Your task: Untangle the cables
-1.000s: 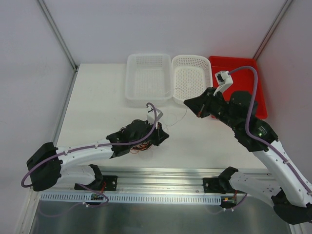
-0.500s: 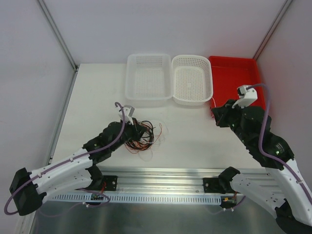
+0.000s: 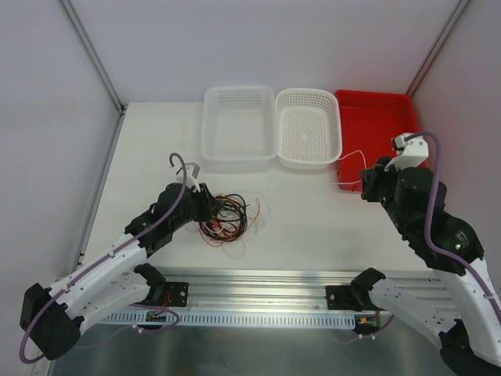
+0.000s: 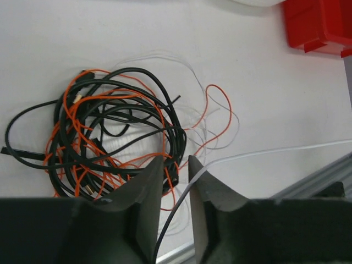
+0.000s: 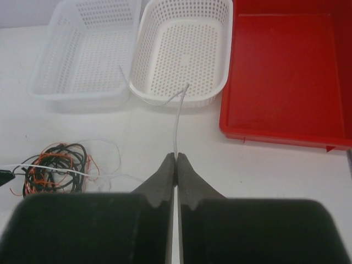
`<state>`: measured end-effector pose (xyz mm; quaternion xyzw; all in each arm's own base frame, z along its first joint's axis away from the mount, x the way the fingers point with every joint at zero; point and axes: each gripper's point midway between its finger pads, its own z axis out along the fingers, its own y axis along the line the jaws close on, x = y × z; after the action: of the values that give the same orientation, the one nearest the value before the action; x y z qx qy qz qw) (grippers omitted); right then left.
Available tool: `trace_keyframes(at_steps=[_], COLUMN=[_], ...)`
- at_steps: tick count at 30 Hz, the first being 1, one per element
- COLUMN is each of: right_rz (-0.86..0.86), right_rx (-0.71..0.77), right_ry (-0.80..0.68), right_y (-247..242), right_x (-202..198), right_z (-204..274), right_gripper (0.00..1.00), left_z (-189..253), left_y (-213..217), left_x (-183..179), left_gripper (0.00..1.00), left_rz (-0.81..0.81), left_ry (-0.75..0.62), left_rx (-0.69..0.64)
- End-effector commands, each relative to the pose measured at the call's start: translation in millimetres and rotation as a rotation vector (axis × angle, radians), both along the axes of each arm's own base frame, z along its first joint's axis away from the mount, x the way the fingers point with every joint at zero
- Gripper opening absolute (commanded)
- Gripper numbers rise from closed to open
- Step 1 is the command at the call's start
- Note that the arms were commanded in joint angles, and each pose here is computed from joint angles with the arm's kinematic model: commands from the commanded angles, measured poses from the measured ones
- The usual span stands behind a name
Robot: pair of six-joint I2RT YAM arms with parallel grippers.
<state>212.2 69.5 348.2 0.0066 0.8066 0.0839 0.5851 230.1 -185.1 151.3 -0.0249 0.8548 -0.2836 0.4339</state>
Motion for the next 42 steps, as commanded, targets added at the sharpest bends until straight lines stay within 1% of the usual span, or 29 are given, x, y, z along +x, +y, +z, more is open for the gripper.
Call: trace_keyframes(at_steps=[1,2,3,4,6,7,9,10,12,13,18,19,21,22,24,25,27,31,35,39,42], right_rz=[-0.036,-0.034,-0.033,-0.037,-0.050,-0.055,-0.067,-0.072,-0.086,-0.091,-0.188,-0.211,-0.266,-0.289,-0.340,-0.364,-0.400,-0.457,-0.470,-0.427,-0.425], right_rx=[-0.018,-0.021,-0.035,-0.033,-0.043,-0.033,-0.030,-0.033,-0.042,-0.057,-0.139,-0.136,-0.178,-0.171,-0.234,-0.236,-0.303,-0.385,-0.372,-0.333,-0.338], right_ry=[-0.122,-0.136,-0.148,-0.170,-0.187,-0.208,-0.225,-0.241,-0.267,-0.291,-0.357,-0.394,-0.422,-0.464,-0.488,-0.530,-0.550,-0.573,-0.586,-0.601,-0.603], right_y=[-9.8,-9.0,-9.2,-7.7,-9.0,-7.6,-9.0,-8.1,-9.9,-10.3,-26.6,-29.7,-41.7,-45.1,-55.5,-58.8,-68.7,-77.4,-86.4,-79.8,-80.3], right_x=[9.3,11.7,14.1,19.3,24.9,29.2,32.9,38.1,43.1,47.4,68.9,72.4,79.9,82.3,93.1,96.7,105.9,140.5,161.8,179.0,190.9], right_z=[51.4,59.4,66.0,81.5,95.5,111.4,125.7,137.1,149.5,157.0,181.3,191.2,199.3,211.0,218.1,229.0,235.0,235.8,238.1,245.3,248.0], right_gripper=[0.01,0.01,0.01,0.01,0.01,0.01,0.01,0.01,0.01,0.01,0.01,0.01,0.01,0.02,0.02,0.03,0.03,0.04,0.04,0.05,0.05], left_z=[35.1,36.7,42.0,54.1,63.3,73.8,74.3,82.5,80.9,81.1,80.7,80.1,78.5,75.4,69.1,66.2,62.9,43.5,32.5,30.2,28.2], left_y=[-22.3,-29.2,-32.0,-35.4,-39.8,-40.9,-36.7,-36.0,-29.7,-24.8,-0.9,9.1,19.2,27.3,38.2,43.7,55.1,74.4,85.7,93.0,98.4], left_x=[-1.1,-3.2,-2.7,-0.8,-0.9,0.6,2.7,4.8,8.6,8.0,8.6,8.9,9.0,10.7,9.6,9.7,9.6,4.2,2.0,4.3,6.1], left_gripper=[0.27,0.32,0.41,0.48,0.58,0.65,0.71,0.76,0.80,0.84,0.99,0.99,0.99,0.99,0.99,0.99,0.99,0.99,0.99,0.99,0.99], left_rz=[-0.102,-0.144,-0.158,-0.176,-0.202,-0.207,-0.198,-0.200,-0.178,-0.176,-0.135,-0.115,-0.099,-0.085,-0.066,-0.063,-0.031,0.016,0.057,0.090,0.110], left_ry=[-0.006,0.003,-0.002,-0.028,-0.038,-0.058,-0.054,-0.076,-0.073,-0.068,-0.080,-0.091,-0.102,-0.115,-0.127,-0.137,-0.149,-0.144,-0.135,-0.131,-0.128], left_rx=[-0.063,-0.066,-0.071,-0.077,-0.084,-0.088,-0.053,-0.041,0.002,0.031,0.151,0.197,0.246,0.295,0.342,0.376,0.416,0.476,0.506,0.538,0.565])
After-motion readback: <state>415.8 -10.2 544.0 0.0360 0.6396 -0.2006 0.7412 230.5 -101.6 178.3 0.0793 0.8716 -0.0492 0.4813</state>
